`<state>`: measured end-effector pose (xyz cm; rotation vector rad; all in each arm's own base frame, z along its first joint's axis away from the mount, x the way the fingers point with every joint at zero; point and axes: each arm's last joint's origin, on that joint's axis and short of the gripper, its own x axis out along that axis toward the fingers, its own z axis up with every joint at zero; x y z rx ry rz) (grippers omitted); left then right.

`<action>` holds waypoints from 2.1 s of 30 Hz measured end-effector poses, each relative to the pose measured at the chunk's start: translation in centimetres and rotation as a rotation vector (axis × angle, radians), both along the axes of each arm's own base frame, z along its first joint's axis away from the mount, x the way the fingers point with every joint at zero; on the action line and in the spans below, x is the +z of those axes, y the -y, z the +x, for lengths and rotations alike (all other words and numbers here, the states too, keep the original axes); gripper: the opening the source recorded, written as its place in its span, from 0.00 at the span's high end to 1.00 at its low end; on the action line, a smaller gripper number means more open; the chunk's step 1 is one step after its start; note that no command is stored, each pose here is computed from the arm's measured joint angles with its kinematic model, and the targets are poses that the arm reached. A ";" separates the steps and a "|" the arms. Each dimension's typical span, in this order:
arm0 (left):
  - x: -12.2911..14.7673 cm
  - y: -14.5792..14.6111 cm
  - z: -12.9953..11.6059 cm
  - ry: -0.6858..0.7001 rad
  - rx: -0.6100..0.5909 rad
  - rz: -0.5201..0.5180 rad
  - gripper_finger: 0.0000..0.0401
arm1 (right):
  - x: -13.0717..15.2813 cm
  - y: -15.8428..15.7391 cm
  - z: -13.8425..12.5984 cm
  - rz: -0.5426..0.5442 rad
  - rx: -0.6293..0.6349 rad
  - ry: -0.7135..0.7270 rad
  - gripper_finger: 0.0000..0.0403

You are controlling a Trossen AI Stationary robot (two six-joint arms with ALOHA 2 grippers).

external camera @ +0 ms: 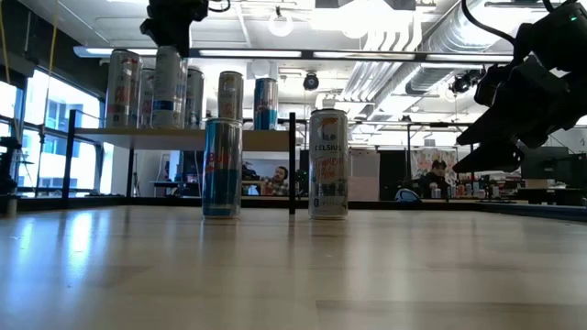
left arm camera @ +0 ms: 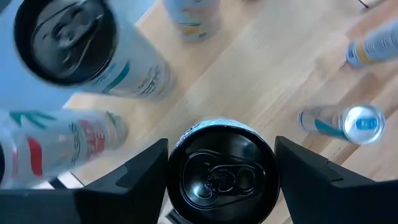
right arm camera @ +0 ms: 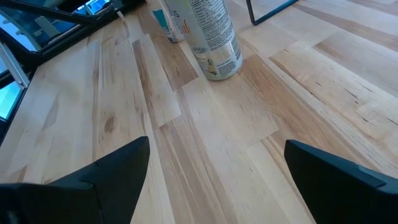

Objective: Place canned beverage on shelf
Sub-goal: Put the white blue soda can on the shelf aligned with the other white blue soda can

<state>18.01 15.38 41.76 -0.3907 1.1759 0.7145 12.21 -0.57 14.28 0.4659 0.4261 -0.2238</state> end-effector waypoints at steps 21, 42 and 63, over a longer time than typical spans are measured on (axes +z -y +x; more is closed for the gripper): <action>0.1 0.2 0.1 -0.103 -0.452 0.075 0.41 | 0.0 0.0 0.0 -0.002 -0.004 0.000 0.11; 0.1 0.2 0.4 -0.107 -0.761 0.120 0.42 | 0.0 0.0 0.0 -0.002 -0.003 0.000 0.11; 0.1 0.5 0.1 -0.162 -0.965 0.153 0.42 | 0.0 0.0 0.0 0.000 0.000 -0.001 0.11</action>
